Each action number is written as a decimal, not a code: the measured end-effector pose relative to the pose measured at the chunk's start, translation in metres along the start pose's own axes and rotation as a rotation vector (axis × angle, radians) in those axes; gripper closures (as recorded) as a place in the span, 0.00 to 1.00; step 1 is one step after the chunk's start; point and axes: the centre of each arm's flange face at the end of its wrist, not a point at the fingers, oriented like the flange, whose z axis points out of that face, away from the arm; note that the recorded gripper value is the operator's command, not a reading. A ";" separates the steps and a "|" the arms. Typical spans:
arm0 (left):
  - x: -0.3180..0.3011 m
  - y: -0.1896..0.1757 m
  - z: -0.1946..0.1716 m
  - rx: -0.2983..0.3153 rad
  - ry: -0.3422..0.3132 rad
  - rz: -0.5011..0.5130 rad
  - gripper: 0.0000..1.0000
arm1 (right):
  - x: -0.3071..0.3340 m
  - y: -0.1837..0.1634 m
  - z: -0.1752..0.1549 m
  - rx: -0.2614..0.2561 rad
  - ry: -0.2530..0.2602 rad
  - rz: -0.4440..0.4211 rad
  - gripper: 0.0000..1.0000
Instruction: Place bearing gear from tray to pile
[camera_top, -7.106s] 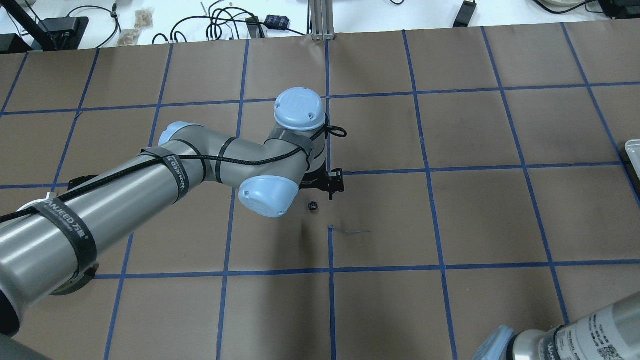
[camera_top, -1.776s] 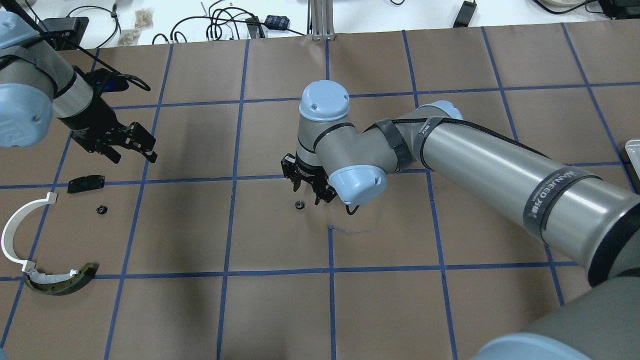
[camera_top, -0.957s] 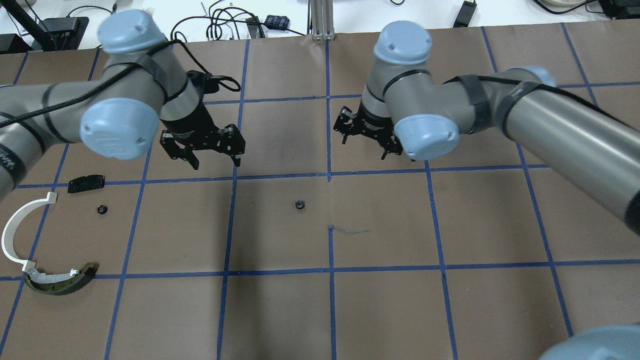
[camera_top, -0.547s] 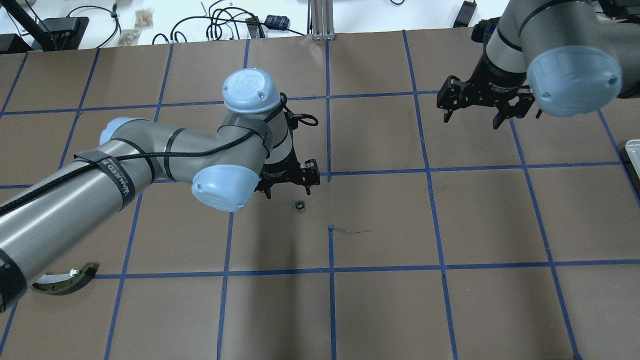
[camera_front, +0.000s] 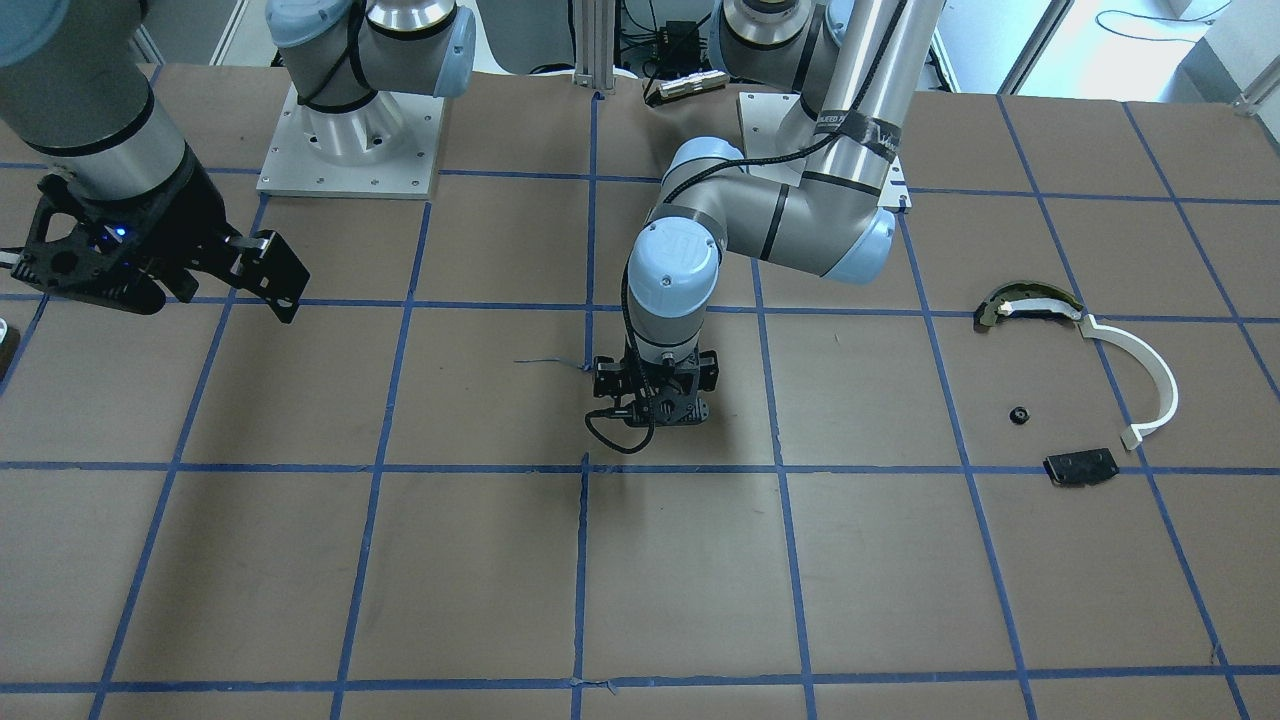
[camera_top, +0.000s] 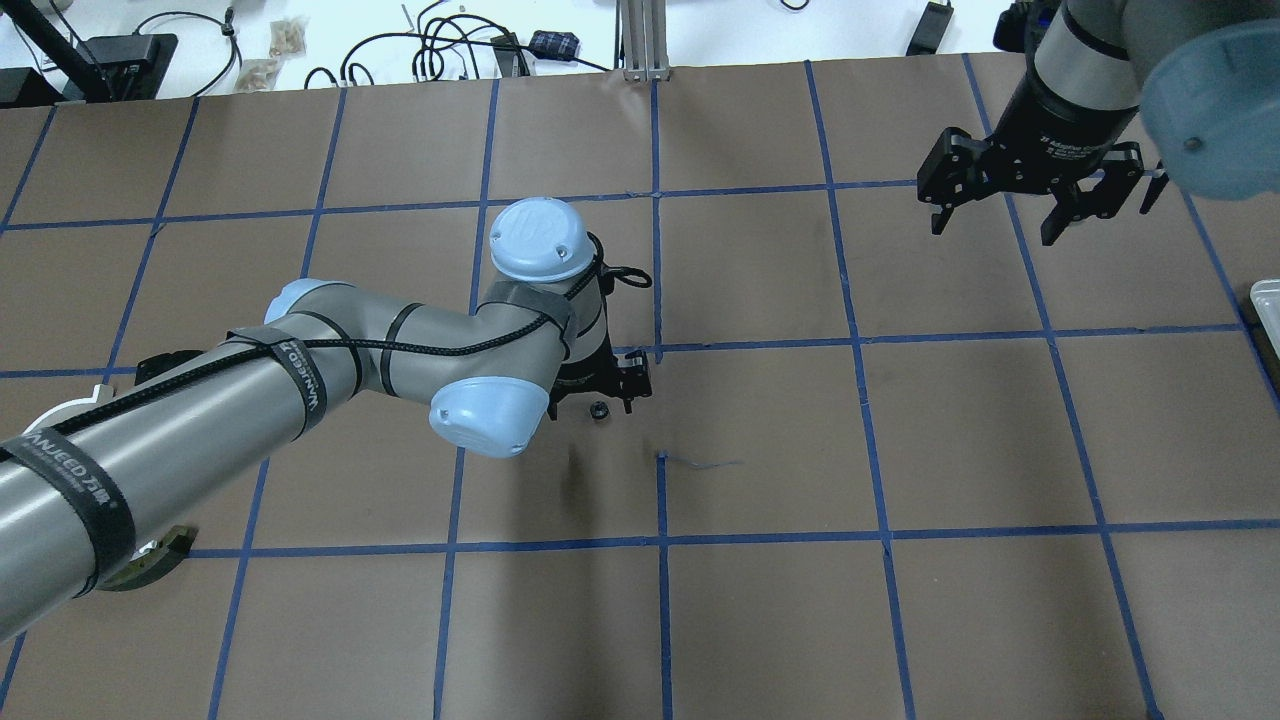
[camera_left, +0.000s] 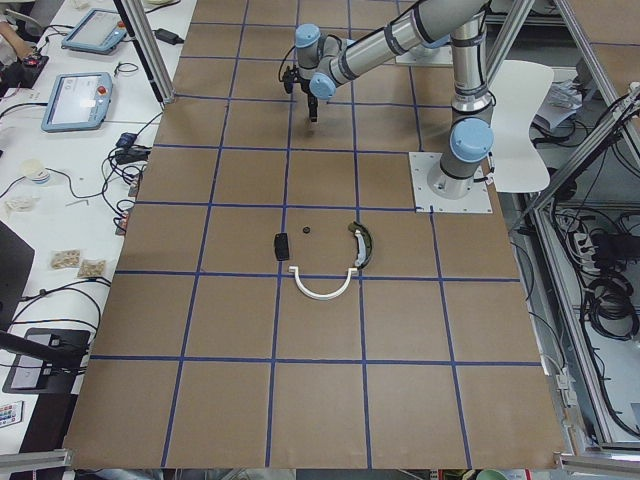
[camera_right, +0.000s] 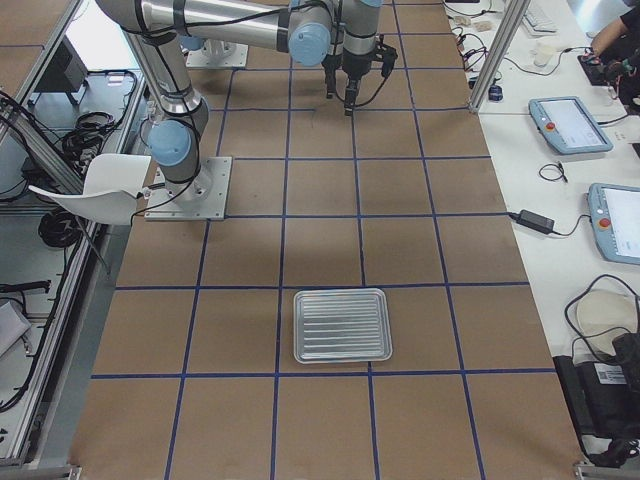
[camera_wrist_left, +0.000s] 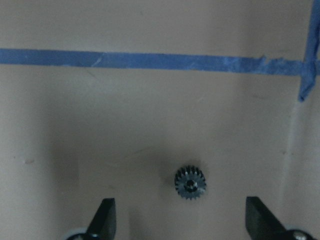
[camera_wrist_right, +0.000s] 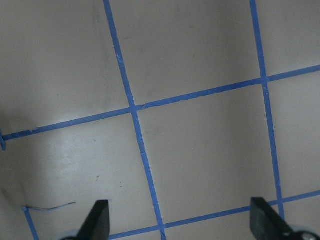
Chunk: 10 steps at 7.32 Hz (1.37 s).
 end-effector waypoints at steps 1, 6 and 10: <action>0.001 -0.001 0.005 -0.001 -0.001 -0.008 0.51 | -0.001 0.009 -0.003 0.001 0.000 -0.001 0.00; 0.001 -0.005 -0.009 0.027 0.009 0.004 1.00 | -0.005 0.024 0.013 -0.024 0.009 -0.026 0.00; -0.141 -0.059 -0.073 -0.002 -0.045 0.067 1.00 | -0.008 0.033 0.000 0.006 -0.010 -0.028 0.00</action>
